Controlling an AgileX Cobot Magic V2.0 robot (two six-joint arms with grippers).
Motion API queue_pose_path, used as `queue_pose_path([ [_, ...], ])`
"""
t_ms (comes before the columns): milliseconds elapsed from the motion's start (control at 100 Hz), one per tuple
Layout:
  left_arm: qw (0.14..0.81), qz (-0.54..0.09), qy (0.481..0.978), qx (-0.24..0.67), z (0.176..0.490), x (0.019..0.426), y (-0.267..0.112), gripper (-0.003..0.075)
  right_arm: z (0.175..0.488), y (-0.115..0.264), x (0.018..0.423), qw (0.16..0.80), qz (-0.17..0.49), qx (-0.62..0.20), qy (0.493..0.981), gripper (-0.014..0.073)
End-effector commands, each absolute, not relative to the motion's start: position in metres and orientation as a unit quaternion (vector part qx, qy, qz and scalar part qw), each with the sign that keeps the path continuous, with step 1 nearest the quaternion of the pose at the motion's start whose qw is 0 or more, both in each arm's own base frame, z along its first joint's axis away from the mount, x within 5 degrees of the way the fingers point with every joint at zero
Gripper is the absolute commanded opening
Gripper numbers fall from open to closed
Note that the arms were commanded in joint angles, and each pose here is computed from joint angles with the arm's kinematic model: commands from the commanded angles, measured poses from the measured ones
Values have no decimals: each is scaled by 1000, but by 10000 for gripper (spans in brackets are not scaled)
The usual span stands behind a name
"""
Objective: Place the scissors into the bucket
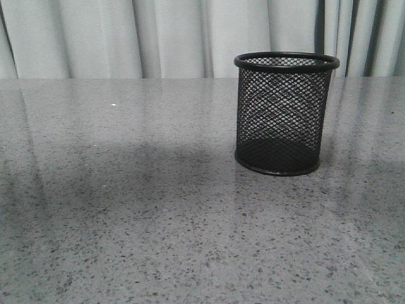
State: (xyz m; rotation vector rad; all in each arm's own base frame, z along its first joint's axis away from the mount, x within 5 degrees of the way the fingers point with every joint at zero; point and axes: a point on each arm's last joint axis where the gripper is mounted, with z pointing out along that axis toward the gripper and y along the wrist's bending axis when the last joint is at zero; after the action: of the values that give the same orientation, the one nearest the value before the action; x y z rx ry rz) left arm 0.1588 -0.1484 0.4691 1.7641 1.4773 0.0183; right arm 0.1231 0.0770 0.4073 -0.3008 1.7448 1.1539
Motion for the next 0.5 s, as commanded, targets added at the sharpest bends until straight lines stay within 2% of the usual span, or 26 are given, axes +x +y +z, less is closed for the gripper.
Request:
queue_pose_path([
  [0, 475, -14, 562, 677, 488, 151, -160, -21, 421, 80, 128, 494, 516, -122, 689, 498],
  [490, 492, -66, 518, 697, 488, 147, -218, -21, 418, 86, 147, 457, 574, -135, 666, 498],
])
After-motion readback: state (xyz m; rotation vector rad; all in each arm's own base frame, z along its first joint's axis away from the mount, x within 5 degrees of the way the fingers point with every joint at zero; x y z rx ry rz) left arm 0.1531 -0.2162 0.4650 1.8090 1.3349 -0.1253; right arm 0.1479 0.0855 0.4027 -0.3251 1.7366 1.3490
